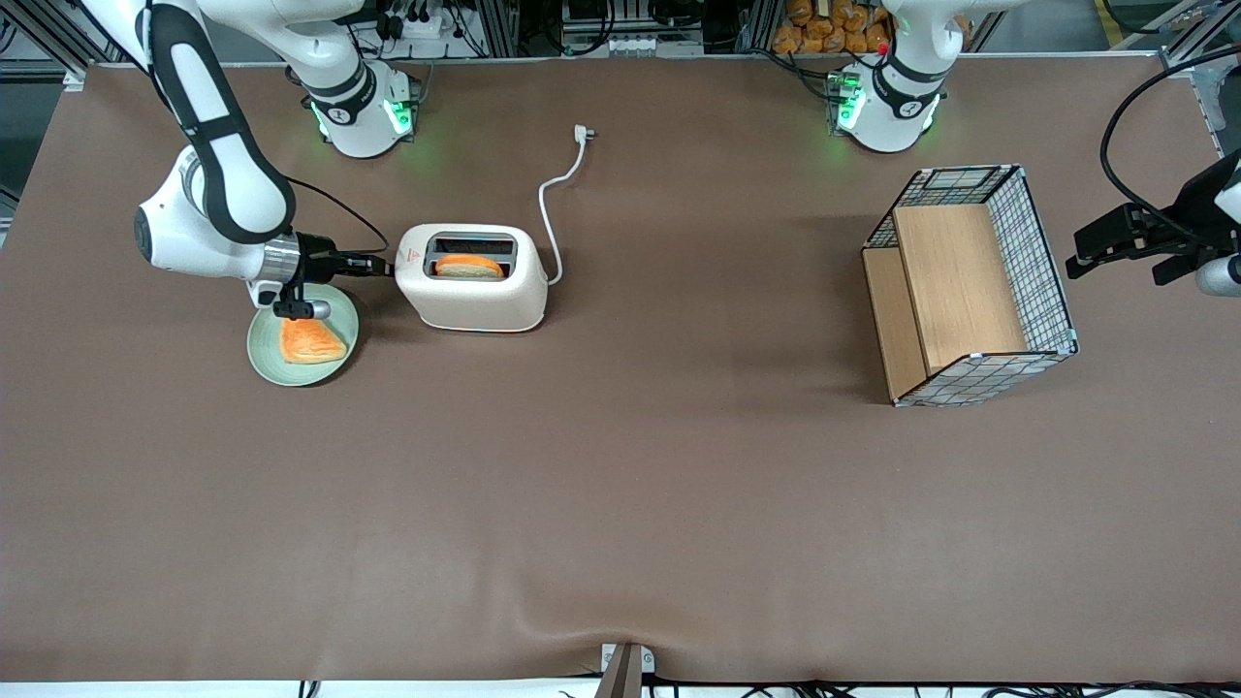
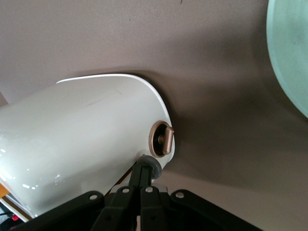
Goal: Press toaster button with right arm
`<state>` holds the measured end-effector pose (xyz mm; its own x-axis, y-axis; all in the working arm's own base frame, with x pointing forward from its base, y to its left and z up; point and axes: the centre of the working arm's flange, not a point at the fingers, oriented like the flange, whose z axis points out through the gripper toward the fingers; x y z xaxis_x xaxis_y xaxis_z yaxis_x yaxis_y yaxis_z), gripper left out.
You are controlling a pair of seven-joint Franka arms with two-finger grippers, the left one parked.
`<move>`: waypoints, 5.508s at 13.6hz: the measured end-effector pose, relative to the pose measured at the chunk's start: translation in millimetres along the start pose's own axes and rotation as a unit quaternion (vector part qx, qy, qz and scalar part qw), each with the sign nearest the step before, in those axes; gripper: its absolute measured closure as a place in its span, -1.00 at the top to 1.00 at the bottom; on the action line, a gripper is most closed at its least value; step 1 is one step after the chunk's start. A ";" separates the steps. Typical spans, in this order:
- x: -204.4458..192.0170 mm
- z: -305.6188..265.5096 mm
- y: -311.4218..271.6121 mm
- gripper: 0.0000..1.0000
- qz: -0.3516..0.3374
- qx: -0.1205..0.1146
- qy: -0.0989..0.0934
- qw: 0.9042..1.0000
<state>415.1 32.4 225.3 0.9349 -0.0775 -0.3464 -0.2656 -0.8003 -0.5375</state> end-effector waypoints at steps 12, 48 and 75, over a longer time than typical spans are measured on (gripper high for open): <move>0.4 -0.4 0.6 -0.98 -0.004 0.003 0.002 1.000; 74.5 -303.7 -166.2 1.00 -0.246 -0.256 0.046 0.934; -21.7 -377.7 -217.1 1.00 -0.104 -0.293 0.165 0.936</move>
<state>541.5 -16.7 639.9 0.9995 0.0143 0.0273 0.0148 -0.9997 -0.0193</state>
